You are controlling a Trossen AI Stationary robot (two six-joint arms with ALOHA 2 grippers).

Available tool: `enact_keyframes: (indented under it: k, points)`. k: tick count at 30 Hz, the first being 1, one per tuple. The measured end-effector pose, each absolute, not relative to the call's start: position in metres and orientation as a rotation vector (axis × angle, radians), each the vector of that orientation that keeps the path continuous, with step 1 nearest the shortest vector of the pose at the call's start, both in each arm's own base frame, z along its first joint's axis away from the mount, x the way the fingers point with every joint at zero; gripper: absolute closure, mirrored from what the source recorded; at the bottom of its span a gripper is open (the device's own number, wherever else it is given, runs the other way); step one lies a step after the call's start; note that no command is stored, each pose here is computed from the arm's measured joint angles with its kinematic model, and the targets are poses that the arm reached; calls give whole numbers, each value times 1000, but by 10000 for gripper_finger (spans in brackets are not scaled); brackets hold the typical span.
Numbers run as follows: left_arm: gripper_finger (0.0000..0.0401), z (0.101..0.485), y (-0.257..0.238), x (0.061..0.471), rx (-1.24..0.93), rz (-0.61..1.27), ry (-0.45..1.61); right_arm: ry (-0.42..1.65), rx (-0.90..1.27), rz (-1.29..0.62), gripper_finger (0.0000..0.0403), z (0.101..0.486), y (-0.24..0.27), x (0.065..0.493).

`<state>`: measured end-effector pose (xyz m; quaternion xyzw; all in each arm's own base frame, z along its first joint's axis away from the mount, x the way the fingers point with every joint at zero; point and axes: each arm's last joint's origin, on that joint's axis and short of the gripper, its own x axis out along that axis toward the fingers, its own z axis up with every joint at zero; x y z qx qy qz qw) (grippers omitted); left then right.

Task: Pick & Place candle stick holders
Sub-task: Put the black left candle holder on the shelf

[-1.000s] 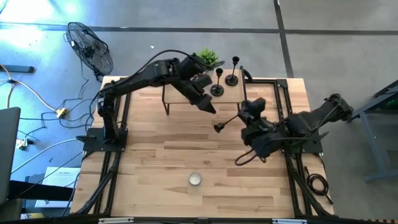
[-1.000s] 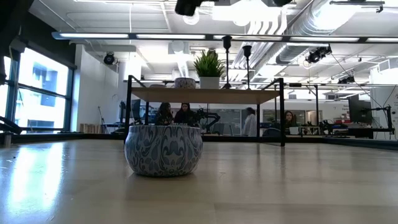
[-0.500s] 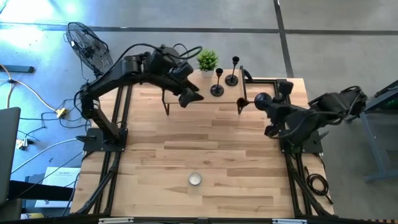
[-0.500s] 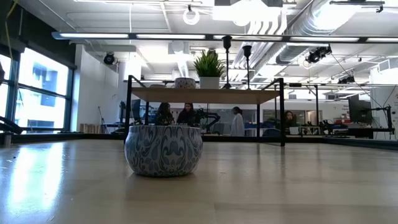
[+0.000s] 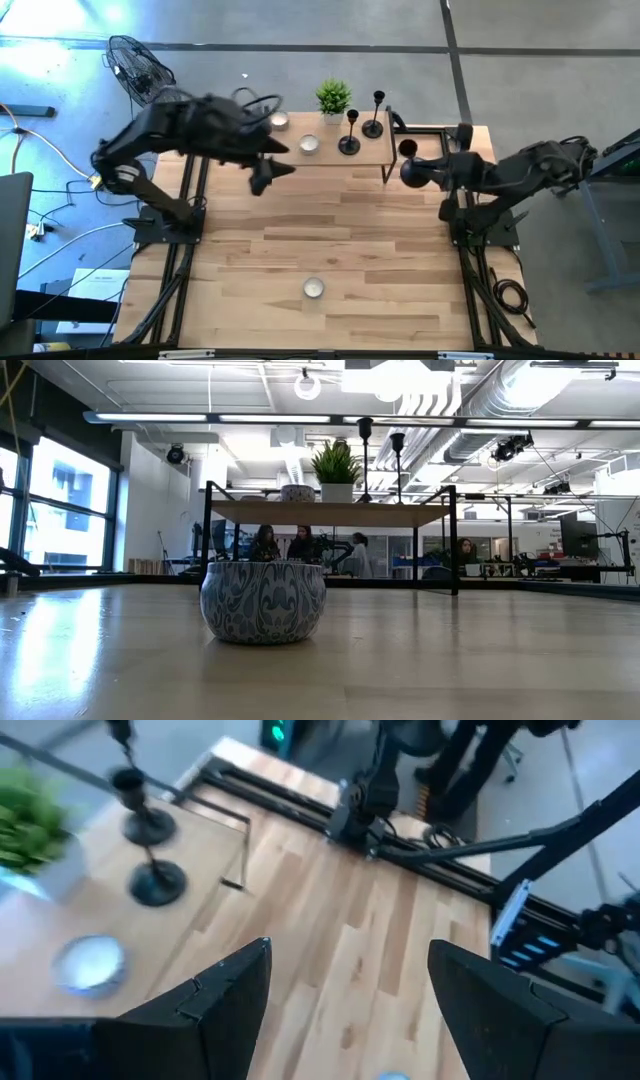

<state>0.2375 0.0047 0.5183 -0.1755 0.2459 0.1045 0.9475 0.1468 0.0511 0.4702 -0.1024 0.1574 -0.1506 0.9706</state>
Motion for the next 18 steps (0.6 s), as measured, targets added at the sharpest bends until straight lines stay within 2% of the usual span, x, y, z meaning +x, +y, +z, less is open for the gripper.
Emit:
enact_keyframes:
  k: [9,14,18]
  points:
    - [136,535,-29,169,-305,255,426,98,-52,-231,403,493,56,153]
    - [135,534,-45,140,-261,196,380,-67,-69,-169,403,505,59,156]
    - [135,528,-50,118,-229,166,350,-148,-68,-193,403,499,55,158]
